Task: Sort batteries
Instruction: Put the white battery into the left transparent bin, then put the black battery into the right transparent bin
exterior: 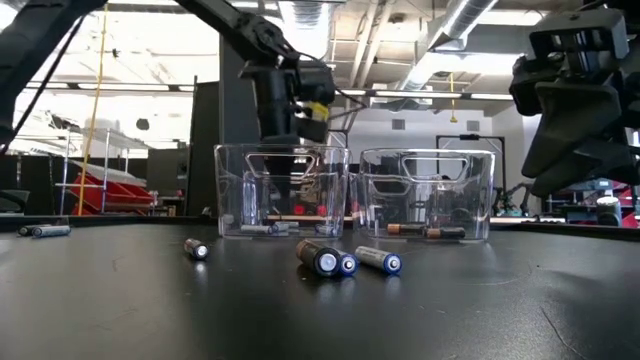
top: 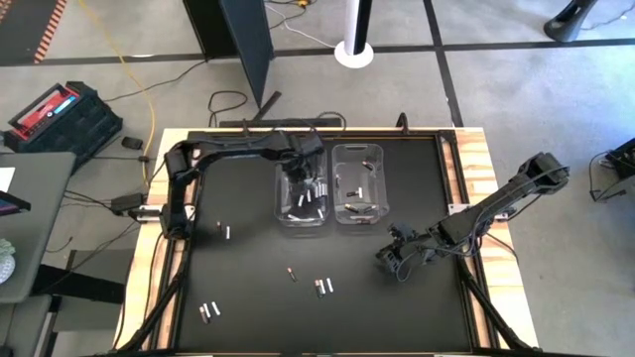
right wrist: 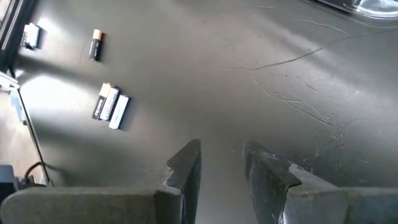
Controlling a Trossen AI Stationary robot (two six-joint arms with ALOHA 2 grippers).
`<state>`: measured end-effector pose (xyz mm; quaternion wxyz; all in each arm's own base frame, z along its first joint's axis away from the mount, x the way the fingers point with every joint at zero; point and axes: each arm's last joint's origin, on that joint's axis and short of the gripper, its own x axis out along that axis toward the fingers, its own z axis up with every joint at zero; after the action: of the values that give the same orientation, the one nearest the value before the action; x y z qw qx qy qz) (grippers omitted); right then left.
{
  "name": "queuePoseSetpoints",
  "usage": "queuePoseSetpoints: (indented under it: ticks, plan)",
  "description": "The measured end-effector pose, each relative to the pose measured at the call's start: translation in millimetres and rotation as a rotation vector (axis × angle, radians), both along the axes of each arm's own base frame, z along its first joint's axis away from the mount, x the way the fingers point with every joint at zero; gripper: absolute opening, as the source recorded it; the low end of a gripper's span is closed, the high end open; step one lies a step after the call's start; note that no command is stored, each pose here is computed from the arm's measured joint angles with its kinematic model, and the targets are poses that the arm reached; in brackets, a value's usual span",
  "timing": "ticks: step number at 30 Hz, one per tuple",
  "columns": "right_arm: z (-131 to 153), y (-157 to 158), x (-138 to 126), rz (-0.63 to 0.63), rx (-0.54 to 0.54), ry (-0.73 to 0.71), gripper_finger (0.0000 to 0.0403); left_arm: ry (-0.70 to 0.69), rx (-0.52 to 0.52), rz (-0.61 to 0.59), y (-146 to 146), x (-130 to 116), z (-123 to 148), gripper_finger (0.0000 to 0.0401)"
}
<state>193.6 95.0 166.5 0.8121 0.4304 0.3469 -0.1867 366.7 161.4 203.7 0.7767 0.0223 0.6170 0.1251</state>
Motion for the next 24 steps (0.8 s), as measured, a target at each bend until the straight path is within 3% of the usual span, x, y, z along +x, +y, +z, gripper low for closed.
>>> queuePoseSetpoints:
  ticks: [11, 24]
  plan:
    - [0.0, 0.0, 0.0, -0.002, 0.001, 0.001, 0.0137, 0.047, -0.061, 0.055, 2.5, 10.0, -37.2, 0.0070]
    - [-0.1, 0.0, -0.1, 0.002, -0.002, 0.001, 0.0137, -0.038, -0.033, 0.075, 0.2, 4.6, -5.6, 0.0088]
